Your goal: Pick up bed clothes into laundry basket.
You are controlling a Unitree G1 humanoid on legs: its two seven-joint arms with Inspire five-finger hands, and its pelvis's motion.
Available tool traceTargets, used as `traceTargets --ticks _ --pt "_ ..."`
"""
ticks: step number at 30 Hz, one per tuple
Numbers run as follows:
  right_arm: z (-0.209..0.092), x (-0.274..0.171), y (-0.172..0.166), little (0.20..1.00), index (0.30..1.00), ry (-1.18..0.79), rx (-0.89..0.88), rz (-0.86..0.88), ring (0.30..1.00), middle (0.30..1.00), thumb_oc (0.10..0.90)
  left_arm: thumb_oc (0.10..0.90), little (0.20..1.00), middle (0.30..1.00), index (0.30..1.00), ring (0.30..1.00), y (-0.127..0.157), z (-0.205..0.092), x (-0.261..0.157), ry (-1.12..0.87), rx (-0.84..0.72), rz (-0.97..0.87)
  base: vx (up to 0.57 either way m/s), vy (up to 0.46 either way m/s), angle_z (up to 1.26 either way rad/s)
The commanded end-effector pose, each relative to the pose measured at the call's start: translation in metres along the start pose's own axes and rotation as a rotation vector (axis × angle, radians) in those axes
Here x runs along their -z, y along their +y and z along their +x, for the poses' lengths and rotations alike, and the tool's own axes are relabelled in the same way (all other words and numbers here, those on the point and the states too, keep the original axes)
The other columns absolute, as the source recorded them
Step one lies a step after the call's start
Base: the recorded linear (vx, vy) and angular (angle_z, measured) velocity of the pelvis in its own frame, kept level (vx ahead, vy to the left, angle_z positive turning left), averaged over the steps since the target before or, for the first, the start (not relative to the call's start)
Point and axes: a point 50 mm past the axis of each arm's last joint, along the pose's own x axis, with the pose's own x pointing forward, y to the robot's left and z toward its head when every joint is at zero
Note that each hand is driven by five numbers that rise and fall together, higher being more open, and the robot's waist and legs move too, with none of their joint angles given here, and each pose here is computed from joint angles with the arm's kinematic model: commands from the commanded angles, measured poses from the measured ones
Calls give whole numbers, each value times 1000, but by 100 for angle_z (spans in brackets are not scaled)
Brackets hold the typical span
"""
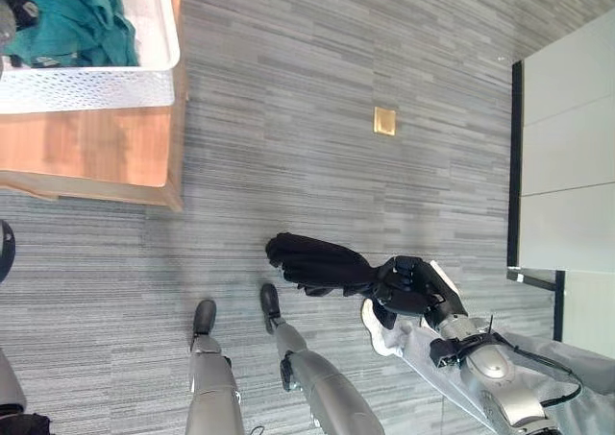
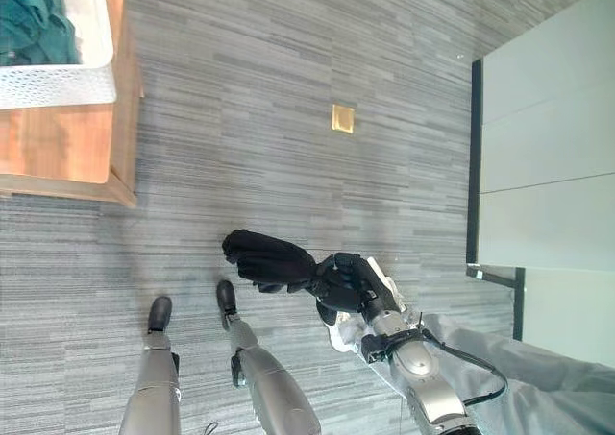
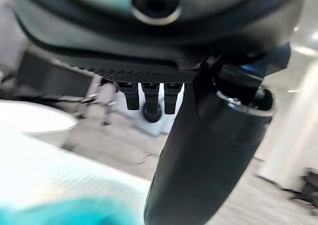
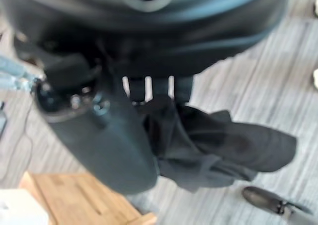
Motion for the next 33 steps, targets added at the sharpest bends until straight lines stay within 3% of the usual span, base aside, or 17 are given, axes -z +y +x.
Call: traceTargets --ticks 1,6,10,18,22,25,26,33 --pt "-8 -28 -39 300 300 -121 108 -71 300 300 400 800 900 900 900 900 46 7 -45 -207 -216 -35 34 -5 3" --pt "1 -28 -33 300 300 -126 113 -63 300 300 400 800 900 900 900 900 39 -13 -41 -295 -195 -123 94 -29 11" --pt "15 -59 -32 300 300 -269 145 -64 300 300 400 800 900 900 900 900 36 -46 -29 -383 -150 -226 129 58 14" --pt "26 -136 -38 300 300 -581 225 -86 300 300 400 800 900 900 900 900 1 -108 -25 -464 -70 -733 55 84 44" --pt "23 -184 -58 300 300 -726 282 -190 300 300 400 800 900 900 900 900 -21 -150 -2 -367 -37 -892 329 -184 94" --pt "7 -205 -93 300 300 -721 380 -381 300 300 400 800 900 900 900 900 -43 -167 14 -256 12 -1035 357 -289 126" --pt "4 -224 -85 300 300 -795 342 -412 300 300 400 800 900 900 900 900 -47 -173 21 -219 -5 -1010 172 -245 125" --pt "-42 -301 -99 300 300 -973 383 -753 300 300 400 800 900 900 900 900 -103 -231 45 83 61 -1286 129 -264 77"
